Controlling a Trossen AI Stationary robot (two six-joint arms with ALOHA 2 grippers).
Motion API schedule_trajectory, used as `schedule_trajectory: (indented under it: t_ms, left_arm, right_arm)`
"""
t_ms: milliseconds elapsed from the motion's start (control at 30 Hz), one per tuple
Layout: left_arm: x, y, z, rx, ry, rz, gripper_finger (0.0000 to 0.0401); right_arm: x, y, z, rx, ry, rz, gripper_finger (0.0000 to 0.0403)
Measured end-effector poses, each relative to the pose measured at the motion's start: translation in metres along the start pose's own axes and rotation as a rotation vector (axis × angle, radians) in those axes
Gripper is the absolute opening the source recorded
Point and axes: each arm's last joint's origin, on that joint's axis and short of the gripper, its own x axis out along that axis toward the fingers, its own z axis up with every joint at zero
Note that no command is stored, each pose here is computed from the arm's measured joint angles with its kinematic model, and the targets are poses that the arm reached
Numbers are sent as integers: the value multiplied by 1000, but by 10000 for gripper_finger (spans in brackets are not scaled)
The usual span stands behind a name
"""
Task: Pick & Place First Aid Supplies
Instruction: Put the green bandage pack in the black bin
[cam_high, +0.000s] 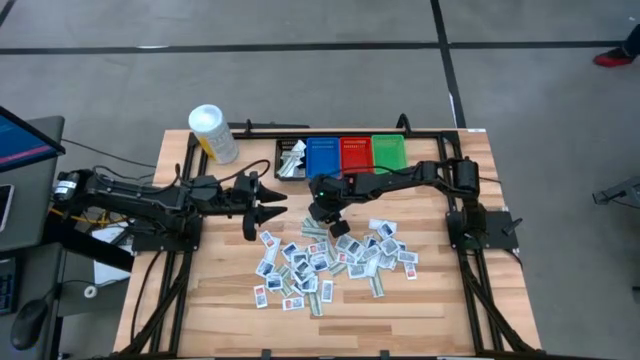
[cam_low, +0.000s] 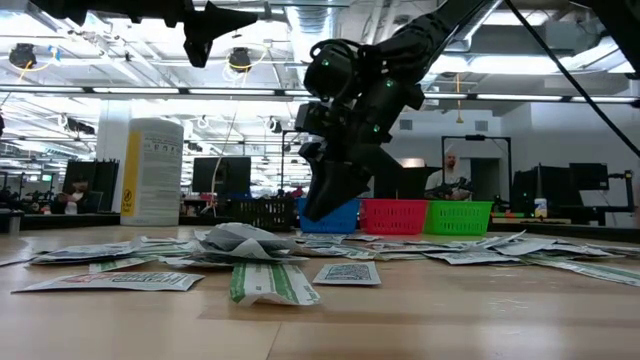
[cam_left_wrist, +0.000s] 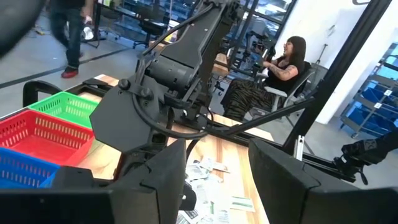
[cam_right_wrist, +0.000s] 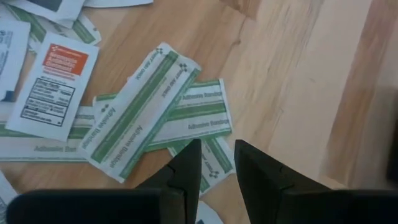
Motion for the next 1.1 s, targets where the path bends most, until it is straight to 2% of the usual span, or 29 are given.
schedule_trajectory:
  t_ms: [300, 733, 1100]
  left_arm:
    - [0, 0, 0, 0, 0, 0, 176]
    - [0, 0, 0, 0, 1, 0, 176]
    - [0, 0, 0, 0, 1, -2, 176]
  right_arm:
    - [1, 1, -1, -1, -3, 1, 91]
    - [10, 7, -24, 15, 6, -2, 91]
    - [13, 9, -32, 22, -26, 12, 91]
